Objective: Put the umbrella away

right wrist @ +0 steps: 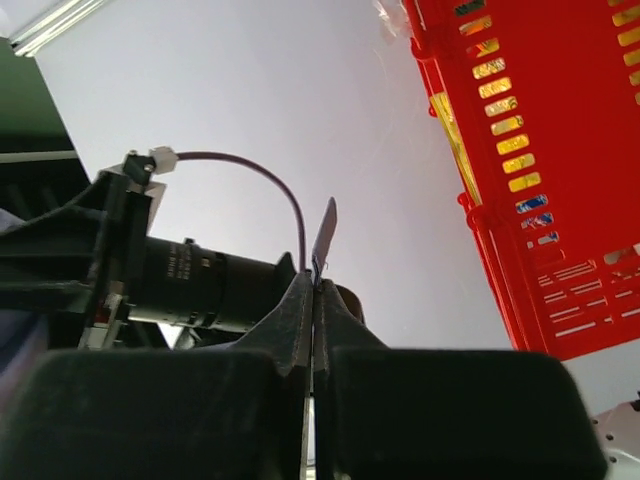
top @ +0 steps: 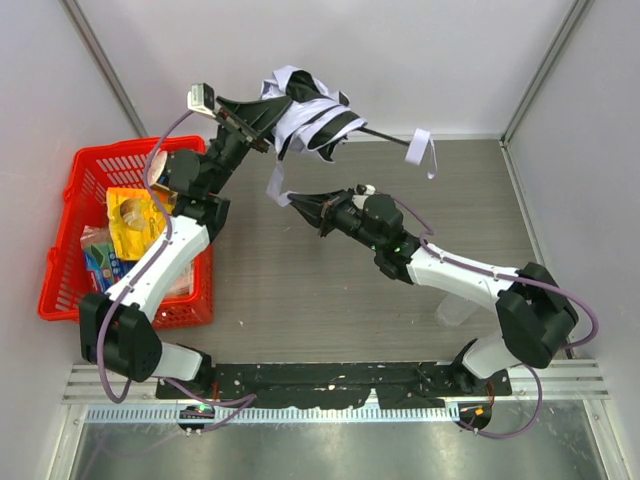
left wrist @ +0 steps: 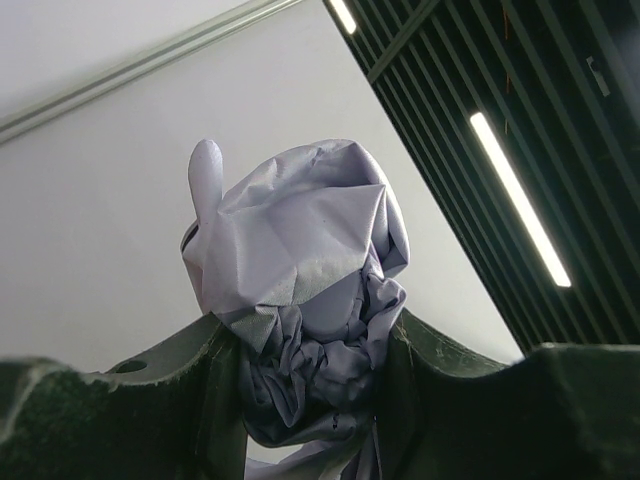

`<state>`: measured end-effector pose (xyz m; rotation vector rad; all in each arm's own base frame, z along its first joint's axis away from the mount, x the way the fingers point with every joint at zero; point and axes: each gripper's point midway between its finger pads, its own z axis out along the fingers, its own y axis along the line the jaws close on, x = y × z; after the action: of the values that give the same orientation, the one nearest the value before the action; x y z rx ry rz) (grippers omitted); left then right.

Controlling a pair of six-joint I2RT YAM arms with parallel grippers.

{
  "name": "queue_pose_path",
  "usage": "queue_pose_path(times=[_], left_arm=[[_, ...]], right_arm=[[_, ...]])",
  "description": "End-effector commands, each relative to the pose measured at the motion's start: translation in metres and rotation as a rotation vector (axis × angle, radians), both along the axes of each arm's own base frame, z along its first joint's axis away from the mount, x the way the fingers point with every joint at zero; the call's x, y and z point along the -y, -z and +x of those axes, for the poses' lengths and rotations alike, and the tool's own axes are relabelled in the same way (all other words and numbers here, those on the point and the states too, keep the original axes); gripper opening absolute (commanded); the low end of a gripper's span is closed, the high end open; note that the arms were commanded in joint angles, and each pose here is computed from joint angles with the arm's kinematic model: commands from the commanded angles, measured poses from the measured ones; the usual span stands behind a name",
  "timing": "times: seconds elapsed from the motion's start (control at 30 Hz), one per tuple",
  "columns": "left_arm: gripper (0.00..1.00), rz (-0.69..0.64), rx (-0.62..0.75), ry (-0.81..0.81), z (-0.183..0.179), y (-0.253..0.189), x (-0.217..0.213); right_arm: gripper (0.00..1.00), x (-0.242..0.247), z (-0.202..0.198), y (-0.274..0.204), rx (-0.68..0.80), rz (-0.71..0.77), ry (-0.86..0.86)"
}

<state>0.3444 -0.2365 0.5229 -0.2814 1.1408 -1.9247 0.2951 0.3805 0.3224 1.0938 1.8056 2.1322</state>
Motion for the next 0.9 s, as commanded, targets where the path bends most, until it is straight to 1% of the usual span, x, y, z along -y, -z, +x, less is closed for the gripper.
queue_pose_path(times=[0.0,0.03,0.07,0.1,0.17,0.2,0.23,0.27,0.3,0.33,0.4,0.5,0.6,0.67,0.77,0.87], left_arm=[[0.00,-0.074,0.089,0.064,-0.043,-0.025,-0.012],[0.00,-0.068,0.062,0.080,-0.043,-0.016,-0.010],[0.00,-0.059,0.041,0.094,-0.044,-0.010,-0.009],[0.00,-0.049,0.019,0.111,-0.045,-0.002,-0.007],[0.00,-0.020,-0.031,0.145,-0.046,0.016,-0.002],[0.00,0.011,-0.062,0.160,-0.047,0.026,0.001],[0.00,0.044,-0.087,0.160,-0.047,0.035,0.003],[0.00,0.074,-0.119,0.160,-0.046,0.047,0.006],[0.00,0.103,-0.148,0.156,-0.045,0.057,0.007],[0.00,0.145,-0.174,0.152,-0.044,0.069,0.010],[0.00,0.254,-0.263,0.149,-0.040,0.100,0.015],[0.00,0.391,-0.417,0.116,-0.034,0.150,0.015],[0.00,0.484,-0.483,0.066,-0.031,0.174,0.010],[0.00,0.544,-0.534,0.047,-0.032,0.190,0.006],[0.00,0.616,-0.577,0.050,-0.032,0.208,0.007],[0.00,0.655,-0.612,0.073,-0.031,0.227,0.013]], right_arm=[[0.01,0.026,0.021,-0.026,0.167,0.049,0.108],[0.01,0.040,0.032,-0.023,0.189,0.033,0.155],[0.01,0.051,0.034,-0.024,0.244,0.013,0.187],[0.01,0.068,0.046,-0.023,0.272,-0.014,0.236],[0.01,0.099,0.055,-0.026,0.367,-0.058,0.304],[0.01,0.105,0.054,-0.032,0.453,-0.083,0.314],[0.01,0.123,0.060,-0.042,0.518,-0.092,0.349],[0.01,0.129,0.062,-0.044,0.593,-0.153,0.369],[0.01,0.140,0.068,-0.049,0.633,-0.185,0.398],[0.01,0.147,0.069,-0.052,0.710,-0.229,0.407],[0.01,0.151,0.062,-0.069,0.828,-0.219,0.413],[0.01,0.153,0.050,-0.086,0.958,-0.235,0.430],[0.01,0.154,0.039,-0.098,1.034,-0.232,0.431],[0.01,0.155,0.031,-0.102,1.086,-0.265,0.436],[0.01,0.152,0.029,-0.100,1.141,-0.347,0.412],[0.01,0.142,0.025,-0.095,1.162,-0.344,0.369]])
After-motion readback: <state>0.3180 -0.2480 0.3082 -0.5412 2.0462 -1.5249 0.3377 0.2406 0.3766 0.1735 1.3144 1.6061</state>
